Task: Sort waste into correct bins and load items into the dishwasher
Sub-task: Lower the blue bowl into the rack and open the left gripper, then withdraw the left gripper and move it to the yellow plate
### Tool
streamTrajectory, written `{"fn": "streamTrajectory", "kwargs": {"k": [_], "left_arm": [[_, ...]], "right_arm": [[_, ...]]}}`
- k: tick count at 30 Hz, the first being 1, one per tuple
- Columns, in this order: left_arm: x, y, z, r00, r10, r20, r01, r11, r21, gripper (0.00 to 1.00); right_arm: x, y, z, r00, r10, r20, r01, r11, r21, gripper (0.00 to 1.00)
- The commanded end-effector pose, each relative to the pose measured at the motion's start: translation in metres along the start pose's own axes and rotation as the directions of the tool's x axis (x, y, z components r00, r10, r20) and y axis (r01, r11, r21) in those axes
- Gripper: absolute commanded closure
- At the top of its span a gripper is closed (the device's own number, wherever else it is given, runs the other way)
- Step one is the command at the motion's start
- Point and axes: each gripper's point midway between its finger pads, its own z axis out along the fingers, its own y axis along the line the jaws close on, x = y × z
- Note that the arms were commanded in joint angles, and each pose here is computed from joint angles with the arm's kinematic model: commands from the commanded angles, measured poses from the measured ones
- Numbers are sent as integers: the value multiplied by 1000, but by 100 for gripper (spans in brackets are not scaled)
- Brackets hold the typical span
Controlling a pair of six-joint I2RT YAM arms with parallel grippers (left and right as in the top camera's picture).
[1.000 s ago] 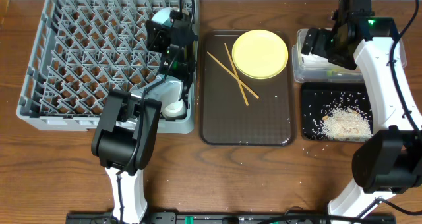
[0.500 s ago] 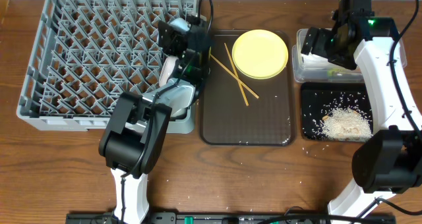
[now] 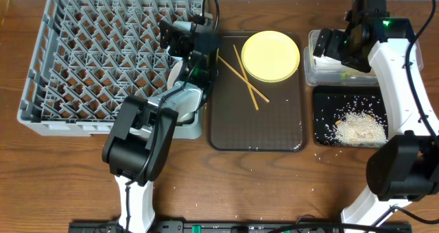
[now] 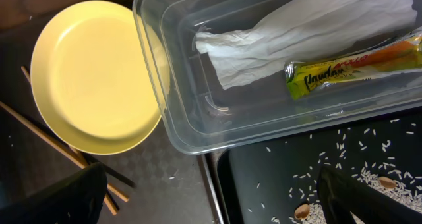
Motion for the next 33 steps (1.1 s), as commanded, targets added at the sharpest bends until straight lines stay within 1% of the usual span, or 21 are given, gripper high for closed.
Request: {"fn": "streamTrajectory", "kwargs": {"k": [1,5,8,10,14,16,19,21,24,26,28,29,31,33], "left_arm": [[-37,38,-7,980,-188,58,191,981,-41,17],[-60,53,-23,965,-245,93,247,969,-11,17],[-69,55,-34,967,-237,96,235,971,28,17],[-67,52,-36,967,-243,77,239,969,55,17],[-40,26,-26,985,-171,-3,169,971,170,17],[-26,17,-19,985,-170,-42,175,962,208,17],[-16,16,-14,977,-200,-77,212,954,210,17],[-17,16,-14,975,-207,-76,219,953,210,17],[-29,12,-23,975,-215,-59,223,947,230,17],[-41,3,-36,978,-198,-69,210,934,288,12],[-53,-6,-52,977,-173,-125,208,903,375,10],[-61,-10,-62,969,-171,-176,232,871,434,10],[-75,-16,-84,946,-179,-271,305,778,549,10],[-89,-18,-105,914,-194,-355,387,675,628,10]], "right_arm": [[-4,0,-9,1000,3,25,-3,1000,-2,1],[-4,0,-9,1000,3,25,-3,1000,-2,1],[-4,0,-9,1000,3,25,-3,1000,-2,1],[-4,0,-9,1000,3,25,-3,1000,-2,1],[-4,0,-9,1000,3,25,-3,1000,-2,1],[-4,0,-9,1000,3,25,-3,1000,-2,1],[-4,0,-9,1000,3,25,-3,1000,-2,1],[-4,0,-9,1000,3,25,-3,1000,-2,1],[-4,0,-9,1000,3,25,-3,1000,-2,1],[-4,0,-9,1000,3,25,-3,1000,-2,1],[-4,0,-9,1000,3,25,-3,1000,-2,1],[-4,0,-9,1000,3,25,-3,1000,-2,1],[-4,0,-9,1000,3,25,-3,1000,-2,1],[-4,0,-9,1000,3,25,-3,1000,-2,1]]}}
